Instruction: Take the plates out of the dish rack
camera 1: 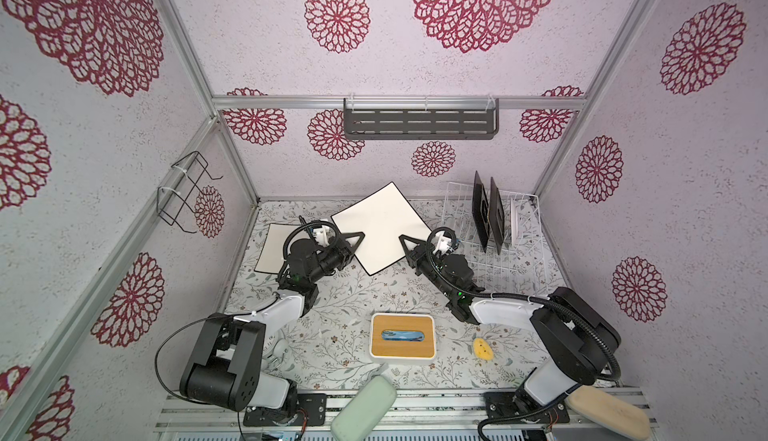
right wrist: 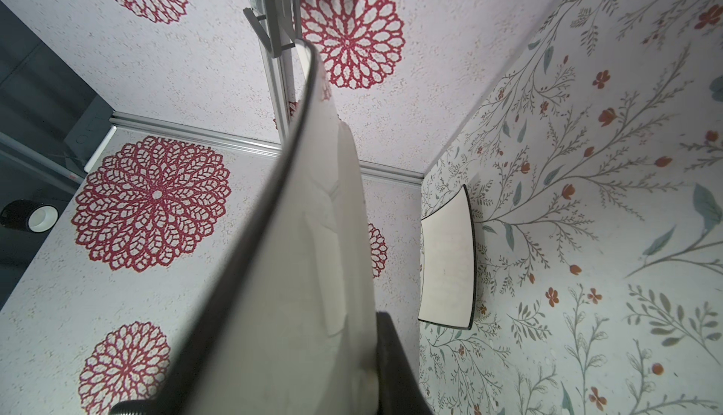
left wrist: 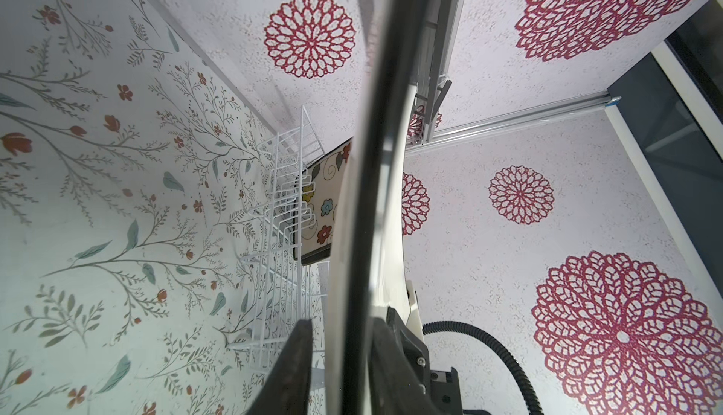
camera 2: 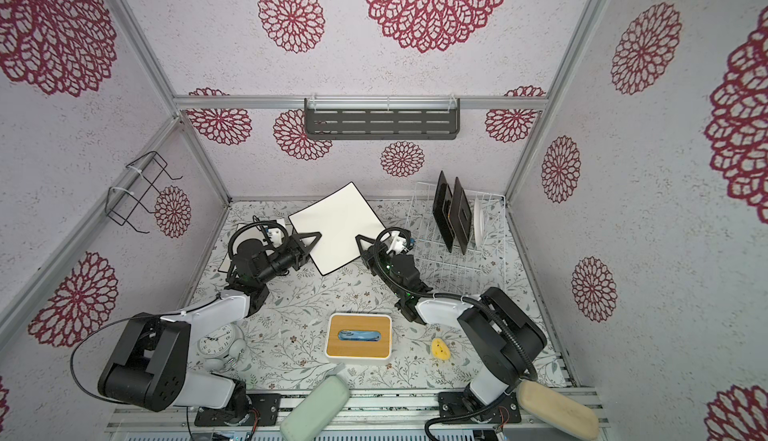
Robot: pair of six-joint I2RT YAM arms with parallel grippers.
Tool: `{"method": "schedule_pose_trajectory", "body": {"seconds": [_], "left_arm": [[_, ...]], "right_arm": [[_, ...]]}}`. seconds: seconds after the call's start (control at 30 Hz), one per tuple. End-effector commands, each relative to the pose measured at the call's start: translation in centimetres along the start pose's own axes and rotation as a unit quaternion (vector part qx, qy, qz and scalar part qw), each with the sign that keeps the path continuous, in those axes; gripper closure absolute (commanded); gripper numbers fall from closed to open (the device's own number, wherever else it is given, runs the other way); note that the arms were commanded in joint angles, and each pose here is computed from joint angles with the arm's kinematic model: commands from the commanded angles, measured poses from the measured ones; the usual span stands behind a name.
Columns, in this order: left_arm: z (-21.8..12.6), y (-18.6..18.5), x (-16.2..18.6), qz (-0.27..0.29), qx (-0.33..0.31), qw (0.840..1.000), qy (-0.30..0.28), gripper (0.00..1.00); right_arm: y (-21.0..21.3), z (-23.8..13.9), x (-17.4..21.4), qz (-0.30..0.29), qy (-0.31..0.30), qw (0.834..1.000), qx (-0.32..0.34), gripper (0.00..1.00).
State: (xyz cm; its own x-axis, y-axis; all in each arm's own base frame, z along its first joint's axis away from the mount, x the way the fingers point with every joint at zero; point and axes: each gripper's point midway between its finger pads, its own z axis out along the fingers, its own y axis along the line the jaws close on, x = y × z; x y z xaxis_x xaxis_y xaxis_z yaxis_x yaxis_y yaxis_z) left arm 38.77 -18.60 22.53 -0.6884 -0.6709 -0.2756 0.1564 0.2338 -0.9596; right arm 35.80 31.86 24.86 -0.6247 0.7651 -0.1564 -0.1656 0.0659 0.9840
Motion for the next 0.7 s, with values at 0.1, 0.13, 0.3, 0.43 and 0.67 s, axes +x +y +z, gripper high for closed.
{"method": "schedule_pose_trajectory", "body": {"seconds": [0.1, 0.13, 0.3, 0.43, 0.67], "left_arm": [[0.0, -1.6, -0.4, 0.014, 0.017, 1.0, -0.004, 0.77], [0.0, -1.6, -0.4, 0.014, 0.017, 1.0, -0.004, 0.78], [-0.1, -1.7, -0.4, 0.015, 0.017, 1.0, -0.005, 0.84], [0.0, -1.7, -0.5, 0.017, 0.017, 1.0, -0.003, 0.9], [0.0, -2.2, -0.8, 0.02, 0.02, 1.0, -0.004, 1.0]], "right_arm": [[12.5, -0.9, -1.1, 0.025, -0.007, 0.978, -0.207, 1.0], [12.5, -0.8, -1.1, 0.026, -0.006, 0.978, -0.207, 1.0], [12.2, -0.5, -1.0, 0.029, -0.004, 0.978, -0.206, 1.0], [12.3, -0.2, -0.6, 0.026, 0.006, 0.979, -0.204, 1.0], [12.0, 0.0, -0.8, 0.023, 0.005, 0.979, -0.201, 1.0]]}}
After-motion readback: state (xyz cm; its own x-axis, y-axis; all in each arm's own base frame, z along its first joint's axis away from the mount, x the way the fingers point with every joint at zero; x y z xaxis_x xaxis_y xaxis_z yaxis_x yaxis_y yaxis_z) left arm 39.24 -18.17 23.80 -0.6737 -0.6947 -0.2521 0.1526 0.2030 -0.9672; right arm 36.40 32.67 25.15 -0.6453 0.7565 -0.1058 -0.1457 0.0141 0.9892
